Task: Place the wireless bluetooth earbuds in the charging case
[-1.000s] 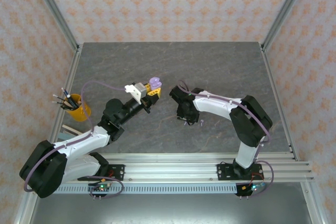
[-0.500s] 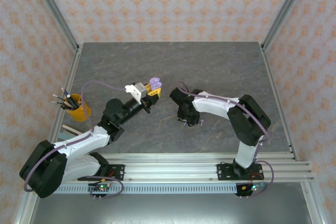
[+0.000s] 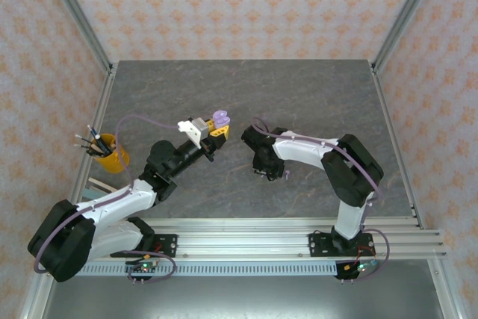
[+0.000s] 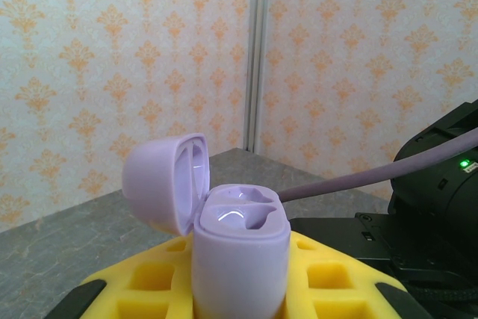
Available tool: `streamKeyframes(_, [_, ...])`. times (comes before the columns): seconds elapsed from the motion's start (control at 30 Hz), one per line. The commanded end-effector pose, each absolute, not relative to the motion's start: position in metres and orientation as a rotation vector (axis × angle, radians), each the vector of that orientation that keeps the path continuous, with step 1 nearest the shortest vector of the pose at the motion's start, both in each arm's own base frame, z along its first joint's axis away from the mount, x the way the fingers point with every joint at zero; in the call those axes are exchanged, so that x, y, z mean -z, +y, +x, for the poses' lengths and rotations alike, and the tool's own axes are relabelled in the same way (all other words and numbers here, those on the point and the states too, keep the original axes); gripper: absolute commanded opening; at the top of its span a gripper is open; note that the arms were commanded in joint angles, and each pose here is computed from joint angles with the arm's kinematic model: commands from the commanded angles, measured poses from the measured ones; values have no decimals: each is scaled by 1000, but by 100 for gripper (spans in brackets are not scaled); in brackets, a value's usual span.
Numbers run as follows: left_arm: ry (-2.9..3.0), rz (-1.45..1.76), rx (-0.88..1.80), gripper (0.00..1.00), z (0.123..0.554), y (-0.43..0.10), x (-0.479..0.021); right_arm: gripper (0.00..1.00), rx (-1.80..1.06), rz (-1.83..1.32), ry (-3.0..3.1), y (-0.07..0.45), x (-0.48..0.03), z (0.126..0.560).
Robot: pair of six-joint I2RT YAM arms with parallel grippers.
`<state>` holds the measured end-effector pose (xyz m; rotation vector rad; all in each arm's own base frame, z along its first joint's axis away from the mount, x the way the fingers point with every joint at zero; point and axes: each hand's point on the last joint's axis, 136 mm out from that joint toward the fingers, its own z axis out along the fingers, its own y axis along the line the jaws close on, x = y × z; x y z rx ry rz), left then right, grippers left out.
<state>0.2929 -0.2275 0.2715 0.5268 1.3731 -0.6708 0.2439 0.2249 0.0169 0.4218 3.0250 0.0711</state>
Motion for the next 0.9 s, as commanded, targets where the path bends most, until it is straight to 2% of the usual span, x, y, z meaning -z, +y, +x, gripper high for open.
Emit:
streamKeyframes(0.0, [1310,529,692,0,288,-230,-297,29,-24,445,3018,220,-7,244])
streamKeyframes(0.43, [1310,528,699,0,288,-231,-298,22,-85,342,3030,230,-15,249])
streamKeyframes(0.53, [1310,528,701,0,288,-231,-298,19,-95,270,3030,232,-19,252])
streamKeyframes(0.87, [1312,529,709,0,288,-232,-298,18,-125,-60,2990,234,-36,255])
